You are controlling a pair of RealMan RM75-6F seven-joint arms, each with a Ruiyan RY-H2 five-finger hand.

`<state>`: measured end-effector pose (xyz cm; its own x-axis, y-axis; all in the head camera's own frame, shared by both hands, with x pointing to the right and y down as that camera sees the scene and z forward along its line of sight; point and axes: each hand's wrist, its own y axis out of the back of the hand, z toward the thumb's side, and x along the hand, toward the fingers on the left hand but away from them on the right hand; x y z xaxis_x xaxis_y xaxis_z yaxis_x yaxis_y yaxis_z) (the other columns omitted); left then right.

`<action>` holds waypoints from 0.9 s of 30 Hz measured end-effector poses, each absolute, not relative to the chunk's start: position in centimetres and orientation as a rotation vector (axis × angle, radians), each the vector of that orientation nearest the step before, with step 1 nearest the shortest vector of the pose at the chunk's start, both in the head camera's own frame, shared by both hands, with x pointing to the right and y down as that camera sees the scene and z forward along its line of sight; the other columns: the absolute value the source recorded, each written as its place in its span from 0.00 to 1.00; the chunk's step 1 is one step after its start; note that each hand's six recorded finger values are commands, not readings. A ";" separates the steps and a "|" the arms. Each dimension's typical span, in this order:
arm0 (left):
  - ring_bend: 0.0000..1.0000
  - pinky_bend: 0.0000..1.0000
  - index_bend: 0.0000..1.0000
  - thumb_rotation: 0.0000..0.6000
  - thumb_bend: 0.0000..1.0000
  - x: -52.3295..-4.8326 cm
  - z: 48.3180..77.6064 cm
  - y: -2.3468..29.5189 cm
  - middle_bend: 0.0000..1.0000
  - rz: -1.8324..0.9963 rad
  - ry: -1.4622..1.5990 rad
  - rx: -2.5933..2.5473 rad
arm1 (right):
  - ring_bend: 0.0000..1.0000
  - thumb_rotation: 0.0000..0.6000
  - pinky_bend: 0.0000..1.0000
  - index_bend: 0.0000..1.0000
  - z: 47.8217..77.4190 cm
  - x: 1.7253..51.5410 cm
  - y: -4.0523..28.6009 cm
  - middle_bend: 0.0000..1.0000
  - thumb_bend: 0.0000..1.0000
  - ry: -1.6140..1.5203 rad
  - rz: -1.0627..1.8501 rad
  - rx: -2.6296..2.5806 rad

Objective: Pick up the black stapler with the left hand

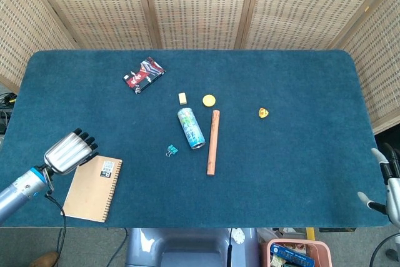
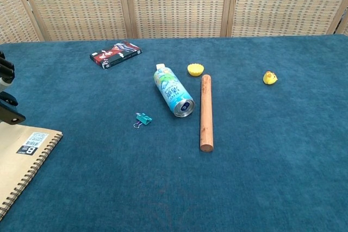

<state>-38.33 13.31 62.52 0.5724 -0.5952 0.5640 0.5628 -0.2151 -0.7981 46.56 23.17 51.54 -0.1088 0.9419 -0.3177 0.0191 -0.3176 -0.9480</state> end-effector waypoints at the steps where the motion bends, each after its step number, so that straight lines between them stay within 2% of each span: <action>1: 0.47 0.48 0.72 1.00 0.31 -38.4 62.7 13.6 0.52 -1.057 0.024 -1.443 | 0.00 1.00 0.00 0.00 51.5 46.6 23.2 0.00 0.00 -1.122 1.530 -1.391; 7: 0.47 0.47 0.72 1.00 0.31 -38.1 63.3 15.2 0.51 -1.015 -0.007 -1.445 | 0.00 1.00 0.00 0.00 51.3 46.5 23.3 0.00 0.00 -1.127 1.526 -1.389; 10: 0.47 0.44 0.72 1.00 0.31 -37.9 63.3 15.7 0.48 -0.997 -0.027 -1.427 | 0.00 1.00 0.00 0.00 51.2 46.6 23.3 0.00 0.00 -1.135 1.524 -1.384; 13: 0.46 0.40 0.67 1.00 0.31 -37.9 63.4 16.2 0.43 -0.982 -0.054 -1.399 | 0.00 1.00 0.00 0.00 51.1 46.7 23.3 0.00 0.00 -1.140 1.526 -1.382; 16: 0.38 0.34 0.51 1.00 0.28 -37.9 63.5 16.9 0.32 -0.978 -0.085 -1.380 | 0.00 1.00 0.00 0.00 51.1 46.7 23.3 0.00 0.00 -1.141 1.526 -1.383; 18: 0.29 0.29 0.37 1.00 0.17 -38.0 63.8 17.8 0.22 -0.979 -0.122 -1.377 | 0.00 1.00 0.00 0.00 51.1 46.7 23.3 0.00 0.00 -1.141 1.524 -1.383; 21: 0.18 0.23 0.21 1.00 0.08 -38.2 63.8 19.2 0.10 -0.973 -0.166 -1.383 | 0.00 1.00 0.00 0.00 51.0 46.7 23.4 0.00 0.00 -1.144 1.521 -1.381; 24: 0.12 0.19 0.09 1.00 0.05 -38.5 63.6 20.1 0.02 -0.962 -0.182 -1.397 | 0.00 1.00 0.00 0.00 50.9 46.6 23.4 0.00 0.00 -1.146 1.517 -1.383; 27: 0.11 0.18 0.04 1.00 0.05 -38.7 63.2 20.8 0.00 -0.948 -0.174 -1.425 | 0.00 1.00 0.00 0.00 50.7 46.5 23.4 0.00 0.00 -1.147 1.508 -1.388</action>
